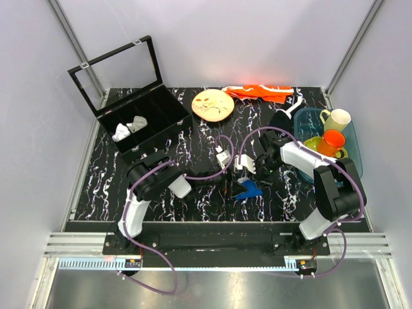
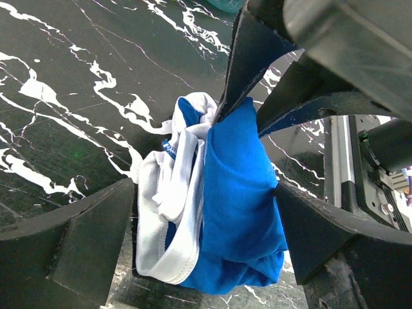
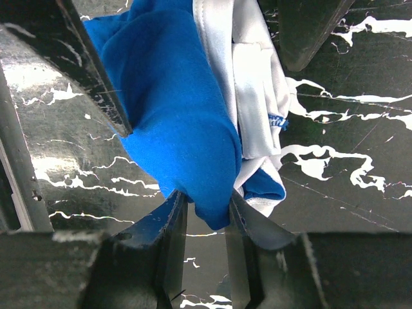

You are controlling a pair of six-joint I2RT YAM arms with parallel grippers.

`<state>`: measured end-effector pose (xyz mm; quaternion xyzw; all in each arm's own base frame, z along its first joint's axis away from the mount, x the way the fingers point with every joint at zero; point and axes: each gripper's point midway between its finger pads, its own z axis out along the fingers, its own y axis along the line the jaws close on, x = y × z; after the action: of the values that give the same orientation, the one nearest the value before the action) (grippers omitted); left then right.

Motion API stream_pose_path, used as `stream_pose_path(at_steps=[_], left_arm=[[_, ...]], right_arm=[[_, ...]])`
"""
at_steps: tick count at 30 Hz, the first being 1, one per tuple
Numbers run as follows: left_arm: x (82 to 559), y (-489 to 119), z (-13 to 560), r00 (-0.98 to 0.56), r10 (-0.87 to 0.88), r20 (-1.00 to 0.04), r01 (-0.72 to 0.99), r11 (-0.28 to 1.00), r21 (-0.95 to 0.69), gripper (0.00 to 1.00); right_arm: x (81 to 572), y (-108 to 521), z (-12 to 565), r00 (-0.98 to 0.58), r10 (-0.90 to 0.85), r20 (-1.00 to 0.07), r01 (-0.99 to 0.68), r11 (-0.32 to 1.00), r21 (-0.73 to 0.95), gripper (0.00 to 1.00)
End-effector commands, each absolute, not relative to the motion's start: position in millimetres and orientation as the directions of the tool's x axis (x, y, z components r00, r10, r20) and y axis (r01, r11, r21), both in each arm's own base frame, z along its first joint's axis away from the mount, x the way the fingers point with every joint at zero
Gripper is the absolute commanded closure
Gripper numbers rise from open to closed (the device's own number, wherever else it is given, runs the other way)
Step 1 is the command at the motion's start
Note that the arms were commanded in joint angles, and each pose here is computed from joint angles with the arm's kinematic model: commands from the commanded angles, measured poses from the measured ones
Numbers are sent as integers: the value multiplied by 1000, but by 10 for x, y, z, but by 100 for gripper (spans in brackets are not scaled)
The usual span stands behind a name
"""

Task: Roll the underwear
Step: Roll the underwear to the center of the board, then pick up the underwear from the center of the board.

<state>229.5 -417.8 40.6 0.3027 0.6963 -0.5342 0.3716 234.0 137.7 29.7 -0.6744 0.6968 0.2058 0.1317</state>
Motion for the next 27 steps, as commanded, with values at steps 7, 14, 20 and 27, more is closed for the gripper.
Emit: stream_pose_path(at_steps=[7, 14, 20, 27], left_arm=[[2136, -4170, 307, -555, 118, -823, 826, 193, -530, 14], [2060, -4144, 251, -571, 156, -806, 819, 179, -545, 53], [2067, -4152, 255, -585, 181, -791, 810, 192, -555, 87], [2150, -4084, 421, -548, 184, -816, 831, 235, -505, 96]], right_arm=[[2422, 1493, 334, -63, -867, -494, -996, 24, 85, 67], [2444, 1518, 358, -86, -861, -501, -995, 48, 90, 67], [2470, 1531, 368, -117, -858, -501, -992, 81, 92, 67], [2515, 1675, 775, -189, -813, -551, -981, 136, 136, 45]])
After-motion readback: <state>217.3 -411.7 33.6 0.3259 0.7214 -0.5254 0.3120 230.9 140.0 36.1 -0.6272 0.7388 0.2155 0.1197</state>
